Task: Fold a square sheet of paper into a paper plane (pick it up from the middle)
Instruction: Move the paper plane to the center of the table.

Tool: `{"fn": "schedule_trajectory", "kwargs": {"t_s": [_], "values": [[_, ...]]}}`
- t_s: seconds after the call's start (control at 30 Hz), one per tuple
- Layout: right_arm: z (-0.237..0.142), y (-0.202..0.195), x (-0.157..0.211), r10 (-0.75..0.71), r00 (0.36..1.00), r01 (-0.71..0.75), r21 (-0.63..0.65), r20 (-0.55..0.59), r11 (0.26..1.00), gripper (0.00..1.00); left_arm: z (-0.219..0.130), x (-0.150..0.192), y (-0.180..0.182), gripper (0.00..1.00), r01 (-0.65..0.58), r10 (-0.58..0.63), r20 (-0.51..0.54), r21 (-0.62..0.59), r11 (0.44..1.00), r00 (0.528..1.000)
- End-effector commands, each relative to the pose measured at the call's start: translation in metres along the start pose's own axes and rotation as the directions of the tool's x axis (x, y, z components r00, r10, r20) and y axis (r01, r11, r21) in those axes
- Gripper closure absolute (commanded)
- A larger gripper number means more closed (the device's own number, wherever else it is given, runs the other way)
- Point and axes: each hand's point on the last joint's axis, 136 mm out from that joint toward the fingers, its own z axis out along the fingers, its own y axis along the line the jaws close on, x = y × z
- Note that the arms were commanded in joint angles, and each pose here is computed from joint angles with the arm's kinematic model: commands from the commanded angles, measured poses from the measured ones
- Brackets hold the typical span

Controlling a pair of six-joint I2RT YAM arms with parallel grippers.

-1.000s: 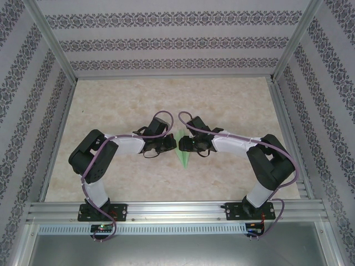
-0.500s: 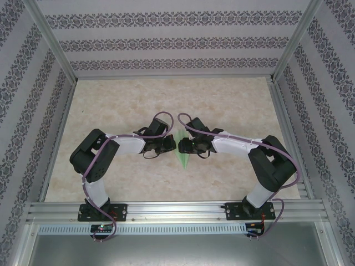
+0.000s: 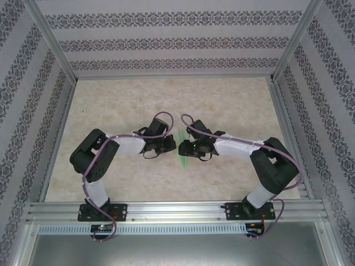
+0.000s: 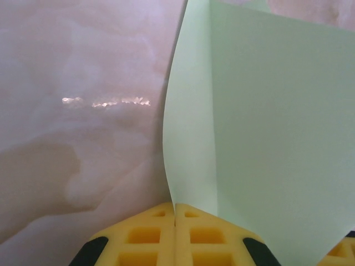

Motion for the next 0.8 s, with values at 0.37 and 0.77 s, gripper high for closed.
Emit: {"fn": "schedule_trajectory", "kwargs": {"t_s": [0.37,0.77], "values": [[0.01,0.004,-0.002,-0.045,0.999,0.045,0.064,0.007,0.997,0.58,-0.001,-0.007,-0.006,1.0,-0.013,0.012,0.005,0.027,1.0,1.0],[0.017,-0.002,-0.006,-0.065,0.998,0.061,0.157,0.017,0.986,0.58,-0.004,-0.008,-0.008,0.98,-0.011,0.011,0.008,0.03,0.999,1.0]]}}
